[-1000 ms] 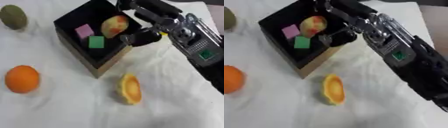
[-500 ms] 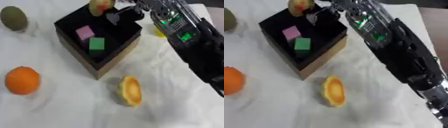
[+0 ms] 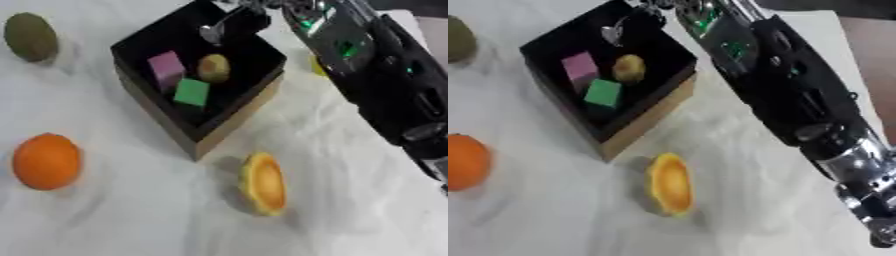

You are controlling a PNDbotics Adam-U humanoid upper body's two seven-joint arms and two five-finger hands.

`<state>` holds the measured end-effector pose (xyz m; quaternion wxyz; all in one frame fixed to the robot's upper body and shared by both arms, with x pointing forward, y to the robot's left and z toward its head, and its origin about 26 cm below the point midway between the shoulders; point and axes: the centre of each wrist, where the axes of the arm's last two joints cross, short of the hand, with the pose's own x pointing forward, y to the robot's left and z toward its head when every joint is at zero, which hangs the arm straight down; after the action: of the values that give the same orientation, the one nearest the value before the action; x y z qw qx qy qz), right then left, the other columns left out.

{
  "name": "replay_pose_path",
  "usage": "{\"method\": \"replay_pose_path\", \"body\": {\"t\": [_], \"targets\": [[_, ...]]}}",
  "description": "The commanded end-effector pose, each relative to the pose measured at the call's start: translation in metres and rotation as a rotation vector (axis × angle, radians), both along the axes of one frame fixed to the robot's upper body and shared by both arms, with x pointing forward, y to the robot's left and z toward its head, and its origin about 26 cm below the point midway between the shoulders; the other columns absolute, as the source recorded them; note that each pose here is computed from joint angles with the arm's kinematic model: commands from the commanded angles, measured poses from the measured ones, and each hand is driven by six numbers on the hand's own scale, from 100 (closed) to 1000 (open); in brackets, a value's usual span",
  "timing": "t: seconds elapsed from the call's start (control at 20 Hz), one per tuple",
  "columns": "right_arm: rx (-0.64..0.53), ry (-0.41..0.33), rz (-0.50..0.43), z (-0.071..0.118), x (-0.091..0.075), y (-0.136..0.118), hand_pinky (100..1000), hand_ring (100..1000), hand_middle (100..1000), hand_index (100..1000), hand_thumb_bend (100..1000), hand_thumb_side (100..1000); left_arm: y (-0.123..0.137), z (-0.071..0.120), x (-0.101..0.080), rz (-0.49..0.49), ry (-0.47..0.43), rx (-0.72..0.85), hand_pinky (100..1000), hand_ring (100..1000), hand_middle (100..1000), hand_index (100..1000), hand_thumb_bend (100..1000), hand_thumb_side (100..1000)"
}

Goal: Pick up objects on the table and place them in the box.

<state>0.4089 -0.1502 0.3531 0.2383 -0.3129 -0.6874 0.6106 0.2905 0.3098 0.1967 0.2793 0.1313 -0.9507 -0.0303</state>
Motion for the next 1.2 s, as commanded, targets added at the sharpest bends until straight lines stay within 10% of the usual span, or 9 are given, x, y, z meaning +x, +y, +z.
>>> {"method": "replay_pose_path", "body": {"t": [0.05, 1.2], "targets": [[0.01, -0.03, 0.006, 0.013, -0.002, -0.005, 929, 965, 841, 859, 112, 192, 0.004, 0.009, -0.003, 0.011, -0.026, 0.027, 857, 760, 742, 810, 100, 480], [0.079, 0.011, -0.475, -0.024, -0.021, -0.2, 923, 969, 861, 875, 206, 155, 0.01, 0.005, -0.006, 0.052, -0.02, 0.022, 859, 760, 742, 810, 100, 479]]}}
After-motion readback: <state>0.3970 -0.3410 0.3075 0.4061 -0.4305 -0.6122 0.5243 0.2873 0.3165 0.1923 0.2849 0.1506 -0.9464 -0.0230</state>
